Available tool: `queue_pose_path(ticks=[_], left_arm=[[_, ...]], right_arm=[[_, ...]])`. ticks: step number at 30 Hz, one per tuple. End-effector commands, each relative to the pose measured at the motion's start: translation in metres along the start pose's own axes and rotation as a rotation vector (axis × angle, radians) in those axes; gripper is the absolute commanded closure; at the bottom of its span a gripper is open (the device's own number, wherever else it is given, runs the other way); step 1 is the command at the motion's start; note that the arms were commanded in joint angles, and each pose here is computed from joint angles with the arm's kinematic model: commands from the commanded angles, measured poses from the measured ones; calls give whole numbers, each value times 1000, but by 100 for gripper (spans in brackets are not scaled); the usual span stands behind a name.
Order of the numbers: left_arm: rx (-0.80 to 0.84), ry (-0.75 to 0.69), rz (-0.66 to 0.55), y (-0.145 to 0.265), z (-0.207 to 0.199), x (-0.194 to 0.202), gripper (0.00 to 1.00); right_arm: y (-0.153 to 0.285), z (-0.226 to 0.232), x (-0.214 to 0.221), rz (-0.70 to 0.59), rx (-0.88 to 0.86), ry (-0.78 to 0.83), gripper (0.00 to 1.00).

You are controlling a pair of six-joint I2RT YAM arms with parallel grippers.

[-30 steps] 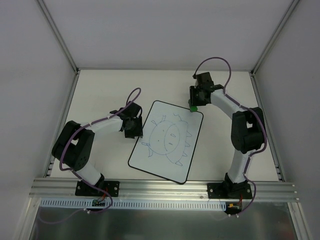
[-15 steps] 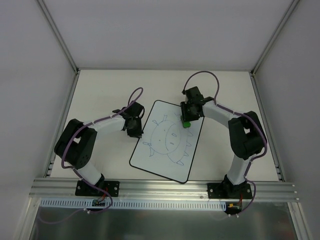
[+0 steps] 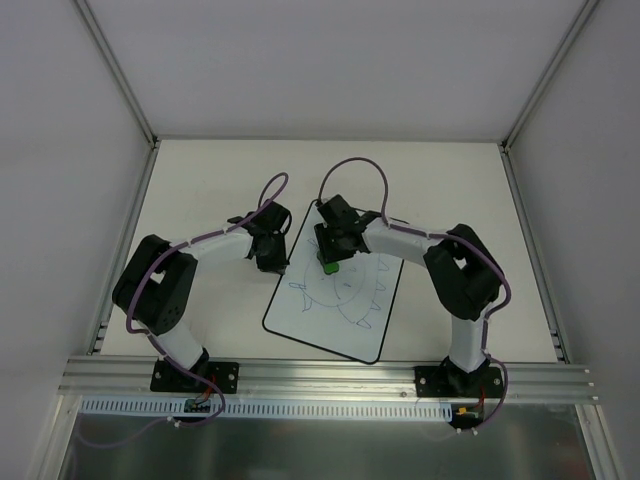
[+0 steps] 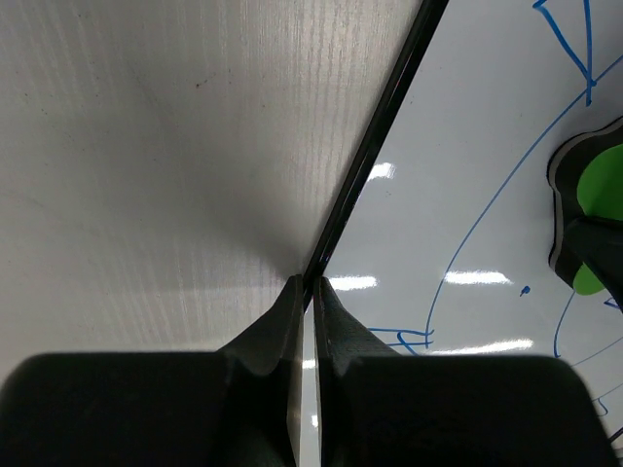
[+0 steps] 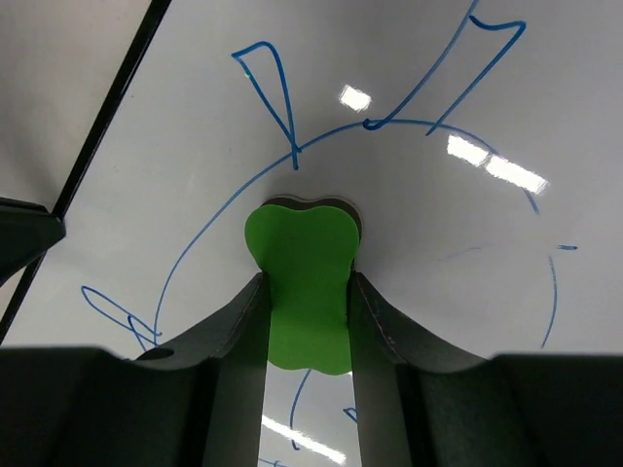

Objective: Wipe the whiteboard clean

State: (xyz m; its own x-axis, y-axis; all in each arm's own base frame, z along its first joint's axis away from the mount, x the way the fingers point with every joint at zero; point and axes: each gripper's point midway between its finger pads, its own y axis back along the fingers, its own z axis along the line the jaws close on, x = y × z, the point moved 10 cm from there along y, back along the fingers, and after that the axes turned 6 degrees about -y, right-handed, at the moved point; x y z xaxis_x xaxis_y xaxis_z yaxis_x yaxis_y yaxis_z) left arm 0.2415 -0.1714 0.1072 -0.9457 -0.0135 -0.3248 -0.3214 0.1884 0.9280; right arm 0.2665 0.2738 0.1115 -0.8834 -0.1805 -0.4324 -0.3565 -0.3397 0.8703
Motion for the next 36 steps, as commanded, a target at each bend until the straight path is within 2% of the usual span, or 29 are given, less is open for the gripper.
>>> queue_pose_path(ticks=[1, 11, 13, 15, 19, 26, 31, 36], left_arm=[[-102, 22, 128, -29, 15, 32, 100], [-106, 22, 144, -30, 17, 35, 100], [-106, 22, 151, -31, 18, 36, 100], [-105, 21, 155, -31, 18, 37, 100], [-99, 18, 157, -31, 18, 37, 100], [-90, 14, 158, -30, 17, 38, 100], [-89, 11, 156, -29, 17, 38, 100], [-89, 11, 157, -28, 18, 39, 100]], right_arm=[[-15, -12, 21, 94, 120, -87, 100], [18, -142, -18, 64, 362, -407, 100], [21, -148, -30, 72, 342, -429, 100], [25, -153, -34, 93, 400, -440, 100], [18, -149, -49, 104, 362, -472, 100], [-6, -91, -80, 83, 214, -395, 100], [-38, -53, -83, 133, 151, -363, 100], [-50, -17, -81, 151, 111, -311, 100]])
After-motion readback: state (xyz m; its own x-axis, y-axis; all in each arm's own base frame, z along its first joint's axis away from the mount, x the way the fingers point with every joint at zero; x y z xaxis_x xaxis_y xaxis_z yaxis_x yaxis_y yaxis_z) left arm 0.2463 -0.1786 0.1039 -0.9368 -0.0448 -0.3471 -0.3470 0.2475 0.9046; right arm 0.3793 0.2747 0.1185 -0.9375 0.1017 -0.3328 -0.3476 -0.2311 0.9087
